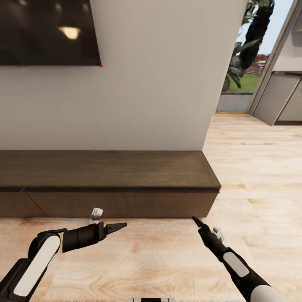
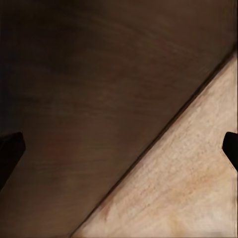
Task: Place each of the two pumpkins and all three candles from the living room inside a cabinet in the living room (use any cabinet), then make sure every cabinet is closed, and position the cauldron so it is next to a table in the living room.
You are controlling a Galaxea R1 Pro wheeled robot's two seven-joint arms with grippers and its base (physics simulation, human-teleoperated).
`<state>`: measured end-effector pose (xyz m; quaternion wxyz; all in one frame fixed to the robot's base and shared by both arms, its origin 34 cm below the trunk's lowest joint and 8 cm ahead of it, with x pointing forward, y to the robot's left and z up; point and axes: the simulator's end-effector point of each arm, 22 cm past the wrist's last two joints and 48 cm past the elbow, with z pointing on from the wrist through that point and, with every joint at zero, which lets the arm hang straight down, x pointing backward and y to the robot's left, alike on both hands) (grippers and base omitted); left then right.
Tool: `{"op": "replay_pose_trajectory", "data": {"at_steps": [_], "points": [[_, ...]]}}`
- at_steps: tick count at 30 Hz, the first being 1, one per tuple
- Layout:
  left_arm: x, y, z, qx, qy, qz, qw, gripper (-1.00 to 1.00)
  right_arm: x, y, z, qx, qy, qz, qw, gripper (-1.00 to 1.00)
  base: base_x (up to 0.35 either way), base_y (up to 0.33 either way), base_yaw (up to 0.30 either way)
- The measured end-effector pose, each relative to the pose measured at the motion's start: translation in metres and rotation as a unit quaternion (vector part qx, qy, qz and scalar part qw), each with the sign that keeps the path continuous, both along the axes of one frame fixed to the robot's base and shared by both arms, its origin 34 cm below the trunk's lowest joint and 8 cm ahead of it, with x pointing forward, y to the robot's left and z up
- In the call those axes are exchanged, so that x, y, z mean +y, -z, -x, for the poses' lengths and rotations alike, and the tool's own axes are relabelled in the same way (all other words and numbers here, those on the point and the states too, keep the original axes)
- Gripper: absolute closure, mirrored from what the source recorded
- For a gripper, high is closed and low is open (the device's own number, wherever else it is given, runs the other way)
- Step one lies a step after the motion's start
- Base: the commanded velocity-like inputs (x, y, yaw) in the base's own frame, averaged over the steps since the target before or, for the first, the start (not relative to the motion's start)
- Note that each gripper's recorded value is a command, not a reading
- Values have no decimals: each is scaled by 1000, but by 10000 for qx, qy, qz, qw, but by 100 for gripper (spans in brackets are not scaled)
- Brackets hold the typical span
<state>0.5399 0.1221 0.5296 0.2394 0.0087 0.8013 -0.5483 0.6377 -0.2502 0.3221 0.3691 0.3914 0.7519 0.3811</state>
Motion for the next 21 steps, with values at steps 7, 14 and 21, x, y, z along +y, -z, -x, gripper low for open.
{"op": "replay_pose_trajectory", "data": {"at_steps": [7,14,21], "points": [[0,5,0,58,5,3,10000,-100,-5,13,3,191,62,124,9997,-100,0,0,0],[-1,4,0,51,13,16,10000,-100,2,3,0,-16,-46,28,10000,-100,0,0,0],[-1,4,0,51,13,21,10000,-100,23,-34,-8,-753,-397,-475,9952,-100,7,0,0]]}}
